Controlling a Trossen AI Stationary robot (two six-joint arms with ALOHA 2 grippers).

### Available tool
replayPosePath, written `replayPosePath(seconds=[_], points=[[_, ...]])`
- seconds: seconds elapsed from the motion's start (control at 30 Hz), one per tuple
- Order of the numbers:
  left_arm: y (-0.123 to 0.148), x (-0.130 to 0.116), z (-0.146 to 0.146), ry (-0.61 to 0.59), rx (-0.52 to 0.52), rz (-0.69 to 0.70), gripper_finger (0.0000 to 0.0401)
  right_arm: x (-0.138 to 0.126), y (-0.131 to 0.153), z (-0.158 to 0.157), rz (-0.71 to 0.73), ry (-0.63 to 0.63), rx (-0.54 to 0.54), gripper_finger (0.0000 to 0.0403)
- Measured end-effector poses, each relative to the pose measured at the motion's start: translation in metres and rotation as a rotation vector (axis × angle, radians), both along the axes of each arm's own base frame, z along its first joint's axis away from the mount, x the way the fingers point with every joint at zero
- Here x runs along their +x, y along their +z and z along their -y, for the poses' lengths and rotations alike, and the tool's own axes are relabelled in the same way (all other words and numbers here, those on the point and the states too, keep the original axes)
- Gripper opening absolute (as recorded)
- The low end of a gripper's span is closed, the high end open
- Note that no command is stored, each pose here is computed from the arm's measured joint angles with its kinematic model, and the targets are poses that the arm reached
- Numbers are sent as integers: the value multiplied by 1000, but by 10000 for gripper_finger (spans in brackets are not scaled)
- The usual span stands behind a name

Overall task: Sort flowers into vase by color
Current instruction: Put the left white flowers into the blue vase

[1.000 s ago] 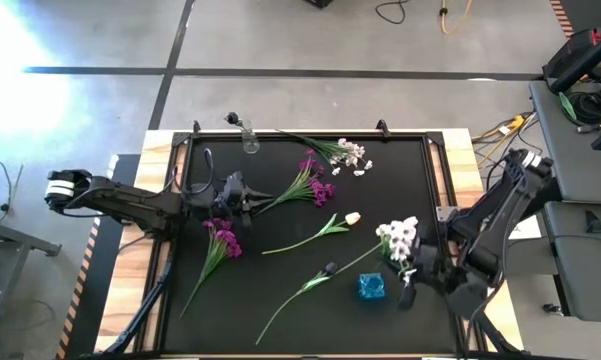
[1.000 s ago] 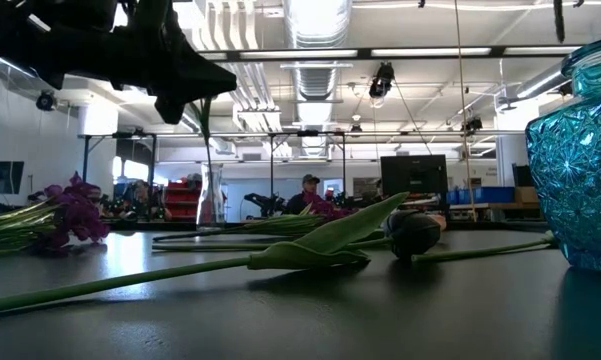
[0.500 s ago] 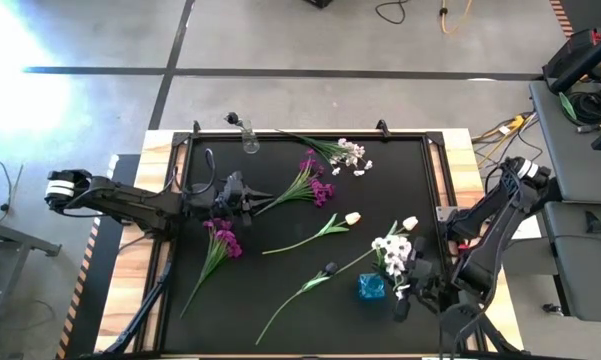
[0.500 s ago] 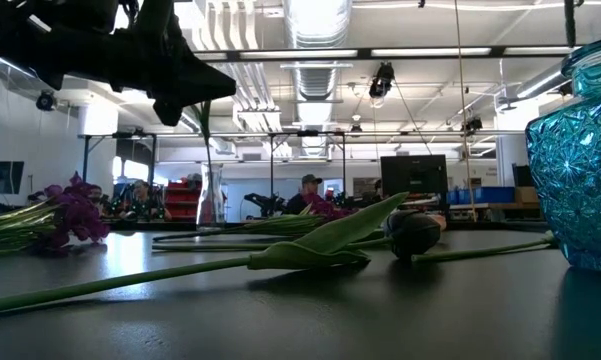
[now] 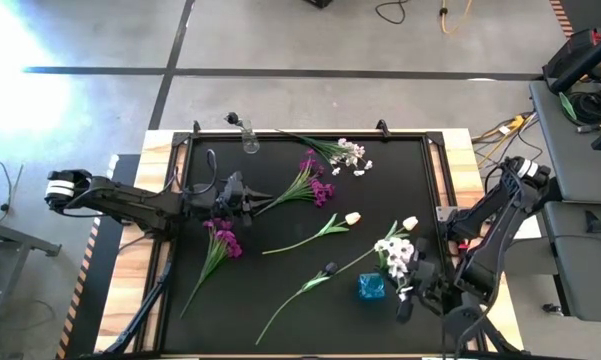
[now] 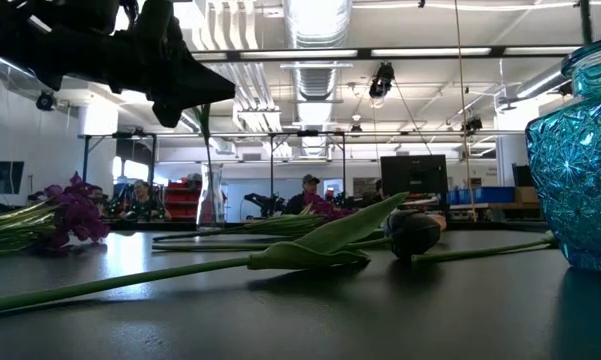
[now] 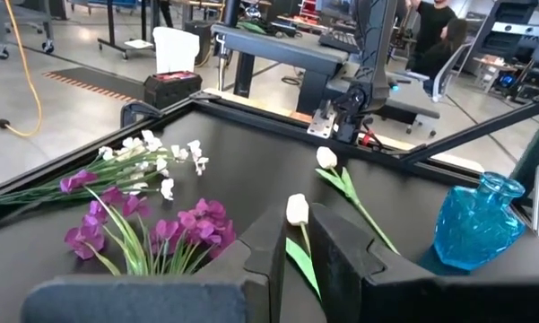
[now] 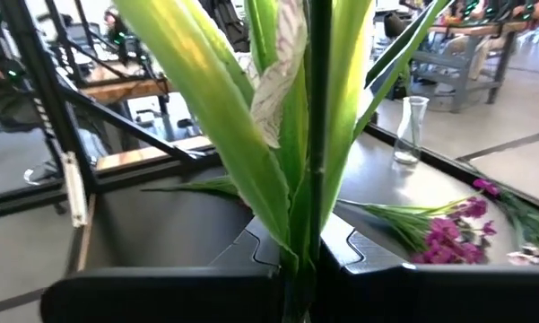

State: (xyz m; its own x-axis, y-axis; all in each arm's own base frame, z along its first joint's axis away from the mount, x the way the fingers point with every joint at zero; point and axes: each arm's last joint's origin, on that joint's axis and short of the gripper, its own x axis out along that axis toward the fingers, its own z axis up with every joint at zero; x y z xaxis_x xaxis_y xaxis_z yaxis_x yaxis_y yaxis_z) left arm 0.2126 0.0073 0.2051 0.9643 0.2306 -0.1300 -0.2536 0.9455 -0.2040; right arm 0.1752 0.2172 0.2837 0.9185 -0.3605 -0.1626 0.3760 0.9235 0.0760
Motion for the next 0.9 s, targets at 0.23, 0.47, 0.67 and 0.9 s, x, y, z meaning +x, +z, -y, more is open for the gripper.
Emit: replayPosePath(seconds=[0.23, 0.47, 0.67, 0.9], points=[[-1, 0, 0, -1, 0, -5, 37, -3, -20, 4, -49, -37, -4, 12], [-1, 0, 0, -4, 10, -10, 37, 3, -41, 1, -78, -73, 1, 13], [-1, 0, 0, -5, 15, -13, 37, 12, -54, 1, -142, -74, 29, 47], [-1, 0, 0, -5, 14, -14, 37, 15, -60, 0, -207, -52, 64, 113]])
